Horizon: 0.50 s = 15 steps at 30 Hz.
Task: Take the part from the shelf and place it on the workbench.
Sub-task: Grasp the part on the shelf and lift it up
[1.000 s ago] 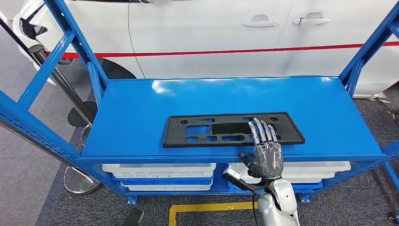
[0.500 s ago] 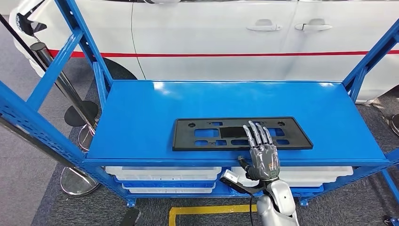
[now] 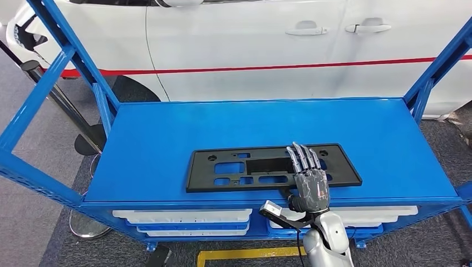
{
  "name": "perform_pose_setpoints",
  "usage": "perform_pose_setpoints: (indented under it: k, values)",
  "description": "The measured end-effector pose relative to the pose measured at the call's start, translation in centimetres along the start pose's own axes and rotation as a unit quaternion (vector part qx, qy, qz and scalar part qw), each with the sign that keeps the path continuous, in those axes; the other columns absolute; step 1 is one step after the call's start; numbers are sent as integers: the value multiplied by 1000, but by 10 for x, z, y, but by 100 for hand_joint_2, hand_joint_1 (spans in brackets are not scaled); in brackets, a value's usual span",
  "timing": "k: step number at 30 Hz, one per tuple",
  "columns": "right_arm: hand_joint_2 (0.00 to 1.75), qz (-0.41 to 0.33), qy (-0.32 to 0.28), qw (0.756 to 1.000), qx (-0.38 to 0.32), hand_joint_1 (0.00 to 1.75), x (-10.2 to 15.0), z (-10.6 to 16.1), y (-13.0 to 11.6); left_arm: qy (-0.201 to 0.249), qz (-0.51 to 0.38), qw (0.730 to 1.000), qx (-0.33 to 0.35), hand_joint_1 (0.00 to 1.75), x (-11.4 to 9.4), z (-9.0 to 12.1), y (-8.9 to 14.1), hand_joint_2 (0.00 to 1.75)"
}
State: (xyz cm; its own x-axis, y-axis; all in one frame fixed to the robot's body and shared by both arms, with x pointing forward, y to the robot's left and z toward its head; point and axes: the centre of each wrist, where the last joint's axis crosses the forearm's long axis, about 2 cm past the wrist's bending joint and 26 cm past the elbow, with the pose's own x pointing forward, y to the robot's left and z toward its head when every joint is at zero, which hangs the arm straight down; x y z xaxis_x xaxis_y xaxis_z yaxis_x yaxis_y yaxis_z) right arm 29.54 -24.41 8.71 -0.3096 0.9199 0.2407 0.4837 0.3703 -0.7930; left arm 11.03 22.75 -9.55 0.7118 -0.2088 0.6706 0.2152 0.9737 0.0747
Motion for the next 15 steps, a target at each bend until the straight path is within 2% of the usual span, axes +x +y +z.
perform_pose_setpoints:
  k: [2,6,15]
  values:
    - [175,1,-2,1000,1,0,0,0,0,-1,0,1000,1,0,0,0,0,0]
    - [175,3,-4,1000,1,174,0,-1,0,-5,-2,1000,4,0,3,-2,1,0]
    - [175,3,-3,1000,3,175,-2,1,0,-8,-4,1000,8,0,4,-2,0,0]
